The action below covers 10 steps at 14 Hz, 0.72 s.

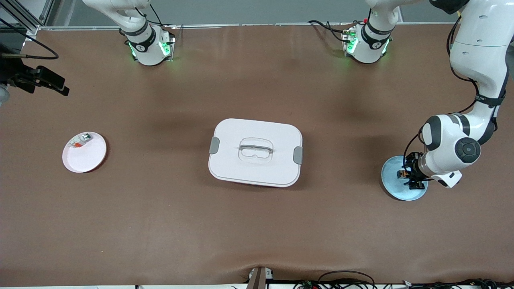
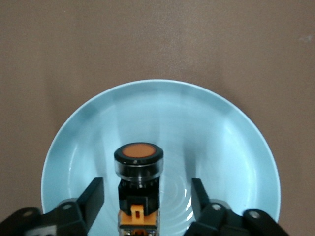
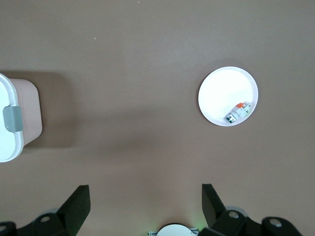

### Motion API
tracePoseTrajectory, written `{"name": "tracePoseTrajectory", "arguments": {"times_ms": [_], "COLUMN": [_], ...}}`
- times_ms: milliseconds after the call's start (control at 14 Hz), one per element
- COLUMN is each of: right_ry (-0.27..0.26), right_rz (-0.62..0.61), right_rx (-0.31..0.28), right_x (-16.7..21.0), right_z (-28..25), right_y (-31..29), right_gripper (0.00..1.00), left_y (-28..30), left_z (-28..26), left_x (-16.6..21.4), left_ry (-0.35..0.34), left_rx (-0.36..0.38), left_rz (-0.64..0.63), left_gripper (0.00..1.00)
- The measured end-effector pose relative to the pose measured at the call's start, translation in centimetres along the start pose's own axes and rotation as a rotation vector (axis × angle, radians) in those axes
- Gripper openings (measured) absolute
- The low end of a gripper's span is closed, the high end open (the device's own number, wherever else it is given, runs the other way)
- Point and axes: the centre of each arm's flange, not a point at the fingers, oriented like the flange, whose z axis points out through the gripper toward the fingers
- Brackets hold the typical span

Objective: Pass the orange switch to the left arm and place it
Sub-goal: 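Lower the switch onto the light-blue plate and open the left gripper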

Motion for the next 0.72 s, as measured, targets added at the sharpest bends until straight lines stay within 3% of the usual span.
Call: {"name": "tracePoseTrajectory", "arguments": {"times_ms": [72, 143, 716], "right_ry": [0.0, 0.0, 0.005], "right_rz": [0.002, 0.003, 0.007], "right_rx": [0.0, 0.0, 0.0], "right_x": [-0.2, -0.3, -0.6], "right_z": [0.0, 0.1, 0.2], "right_y": [0.1, 0.1, 0.2], "right_gripper": [1.0, 1.0, 1.0], "left_y": [0.2, 0.6, 2.2], "left_z": [-0.3, -0.6, -4.8], "left_x": [-0.1, -0.1, -0.4], "left_ry": [0.001, 0.002, 0.011], "left_rx": [-0.007, -0.015, -0.036], "left_rz": [0.001, -0.001, -0.01], "left_gripper": [0.96, 1.0, 1.0]}}
